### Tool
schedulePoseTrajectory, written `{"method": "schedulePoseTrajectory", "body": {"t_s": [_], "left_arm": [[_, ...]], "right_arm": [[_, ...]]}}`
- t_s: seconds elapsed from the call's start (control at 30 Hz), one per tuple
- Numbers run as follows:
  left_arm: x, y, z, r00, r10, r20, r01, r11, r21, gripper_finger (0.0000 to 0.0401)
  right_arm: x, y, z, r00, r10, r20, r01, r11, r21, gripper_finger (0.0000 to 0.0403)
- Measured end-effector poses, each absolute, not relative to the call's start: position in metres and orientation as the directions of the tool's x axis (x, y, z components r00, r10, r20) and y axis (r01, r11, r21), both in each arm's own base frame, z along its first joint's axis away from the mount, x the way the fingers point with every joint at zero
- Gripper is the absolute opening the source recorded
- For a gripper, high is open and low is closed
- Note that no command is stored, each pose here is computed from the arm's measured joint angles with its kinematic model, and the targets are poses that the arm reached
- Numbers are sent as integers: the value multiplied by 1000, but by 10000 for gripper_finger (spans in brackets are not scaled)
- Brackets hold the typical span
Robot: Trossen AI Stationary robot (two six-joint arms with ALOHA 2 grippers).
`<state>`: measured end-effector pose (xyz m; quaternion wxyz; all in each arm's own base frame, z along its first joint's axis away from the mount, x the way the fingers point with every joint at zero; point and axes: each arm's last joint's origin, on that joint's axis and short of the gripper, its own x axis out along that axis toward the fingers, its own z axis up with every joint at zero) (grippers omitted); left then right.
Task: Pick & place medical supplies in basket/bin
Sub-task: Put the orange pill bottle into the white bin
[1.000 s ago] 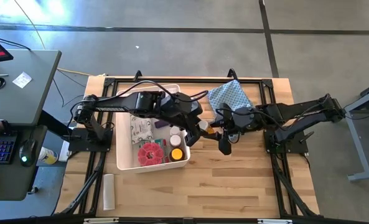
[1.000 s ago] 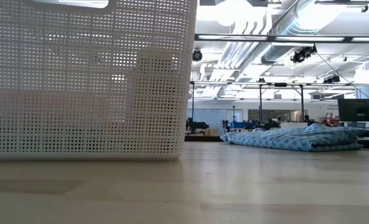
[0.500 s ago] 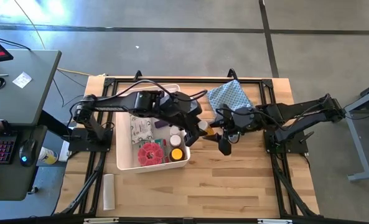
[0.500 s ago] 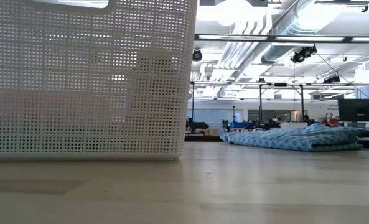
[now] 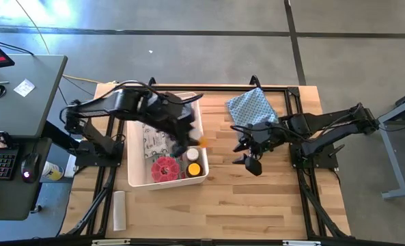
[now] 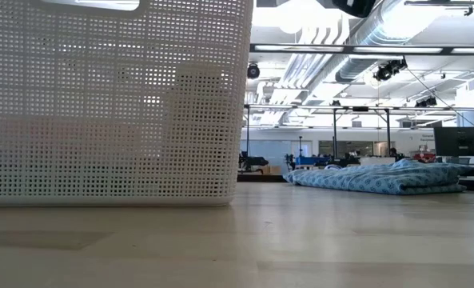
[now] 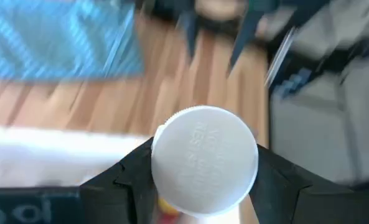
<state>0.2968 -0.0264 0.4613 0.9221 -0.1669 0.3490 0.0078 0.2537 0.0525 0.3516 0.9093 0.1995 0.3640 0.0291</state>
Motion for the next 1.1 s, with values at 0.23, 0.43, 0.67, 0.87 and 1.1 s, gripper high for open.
{"method": "schedulePoseTrajectory", "body": {"t_s": [0.23,0.43,0.67,0.87,1.1], "left_arm": [[266,-23,455,614,-39,-788,-170,969,-180,247],[248,-17,440,474,122,-872,-205,978,25,233],[264,-18,376,444,111,-889,-125,990,61,258],[274,-16,303,390,114,-914,-111,991,77,241],[278,4,264,415,89,-906,-162,987,22,249]], "right_arm": [[253,52,351,730,184,-658,106,921,376,219],[253,52,351,734,170,-657,121,920,372,216],[254,50,351,745,117,-657,181,912,368,214],[254,51,351,741,135,-657,197,893,405,209],[254,51,351,740,139,-658,200,889,413,208]]}}
